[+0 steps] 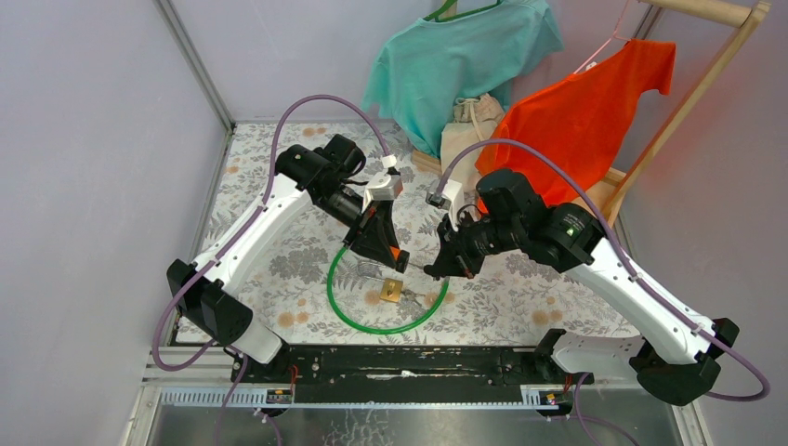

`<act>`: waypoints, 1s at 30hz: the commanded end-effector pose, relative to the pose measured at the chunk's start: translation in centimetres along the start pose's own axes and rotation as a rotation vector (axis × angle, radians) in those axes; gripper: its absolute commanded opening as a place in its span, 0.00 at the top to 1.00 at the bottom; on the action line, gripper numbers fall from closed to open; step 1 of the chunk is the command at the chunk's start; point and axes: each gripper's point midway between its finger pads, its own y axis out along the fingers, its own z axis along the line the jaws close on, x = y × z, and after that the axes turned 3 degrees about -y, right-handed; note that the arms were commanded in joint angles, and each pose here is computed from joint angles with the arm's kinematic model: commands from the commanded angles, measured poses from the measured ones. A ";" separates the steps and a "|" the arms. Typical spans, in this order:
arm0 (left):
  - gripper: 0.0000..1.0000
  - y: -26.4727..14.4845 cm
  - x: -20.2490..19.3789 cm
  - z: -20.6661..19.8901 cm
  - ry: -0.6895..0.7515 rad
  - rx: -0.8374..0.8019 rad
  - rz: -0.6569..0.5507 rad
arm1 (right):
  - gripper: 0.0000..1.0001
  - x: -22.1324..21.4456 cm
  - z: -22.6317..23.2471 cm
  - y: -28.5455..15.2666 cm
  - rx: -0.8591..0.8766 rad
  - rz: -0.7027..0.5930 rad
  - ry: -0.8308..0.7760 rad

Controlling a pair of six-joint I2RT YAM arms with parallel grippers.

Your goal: Unlock with the key

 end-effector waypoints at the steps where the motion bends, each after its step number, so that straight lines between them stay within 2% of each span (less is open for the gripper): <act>1: 1.00 0.0 1.3 -1.0 0.032 -0.024 -0.035 | 1.00 1.8 0.8 0.3 0.039 -0.061 -0.031; 13: 1.00 0.0 1.2 -0.8 0.029 -0.017 -0.028 | 1.00 1.4 0.8 -0.1 0.021 -0.062 -0.034; 30: 1.00 -0.1 0.6 0.9 -0.002 0.048 0.001 | 1.00 3.8 0.6 1.3 0.041 -0.110 0.008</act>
